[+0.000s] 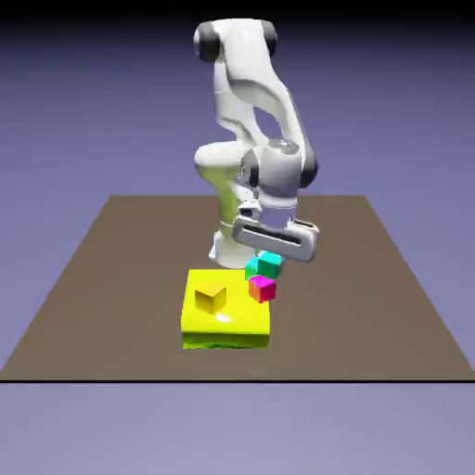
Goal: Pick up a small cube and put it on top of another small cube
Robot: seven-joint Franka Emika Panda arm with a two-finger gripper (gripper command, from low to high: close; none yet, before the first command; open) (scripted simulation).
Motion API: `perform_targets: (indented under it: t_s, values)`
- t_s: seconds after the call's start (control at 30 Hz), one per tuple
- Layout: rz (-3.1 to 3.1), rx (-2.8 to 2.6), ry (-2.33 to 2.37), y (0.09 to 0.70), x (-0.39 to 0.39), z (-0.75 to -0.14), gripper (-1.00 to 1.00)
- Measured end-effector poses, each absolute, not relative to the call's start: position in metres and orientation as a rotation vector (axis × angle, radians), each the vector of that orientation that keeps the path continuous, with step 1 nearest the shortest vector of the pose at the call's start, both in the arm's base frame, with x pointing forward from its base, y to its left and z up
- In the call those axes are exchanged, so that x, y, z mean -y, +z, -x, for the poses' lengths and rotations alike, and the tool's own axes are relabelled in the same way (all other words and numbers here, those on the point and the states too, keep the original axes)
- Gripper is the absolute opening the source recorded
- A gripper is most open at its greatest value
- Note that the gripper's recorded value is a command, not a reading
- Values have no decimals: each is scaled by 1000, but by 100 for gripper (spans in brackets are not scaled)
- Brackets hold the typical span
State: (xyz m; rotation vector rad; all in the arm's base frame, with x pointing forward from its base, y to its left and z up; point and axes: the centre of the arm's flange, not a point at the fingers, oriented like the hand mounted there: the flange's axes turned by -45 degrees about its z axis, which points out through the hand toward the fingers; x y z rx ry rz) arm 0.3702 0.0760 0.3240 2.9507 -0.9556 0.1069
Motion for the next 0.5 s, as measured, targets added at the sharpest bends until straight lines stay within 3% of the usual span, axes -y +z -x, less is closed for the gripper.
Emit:
perform_targets:
  t_s: [0.17, 0.5]
  values:
    - [-2910, 1126, 87, 334, -68, -346, -100]
    - [-2908, 1122, 93, 274, -67, -349, -100]
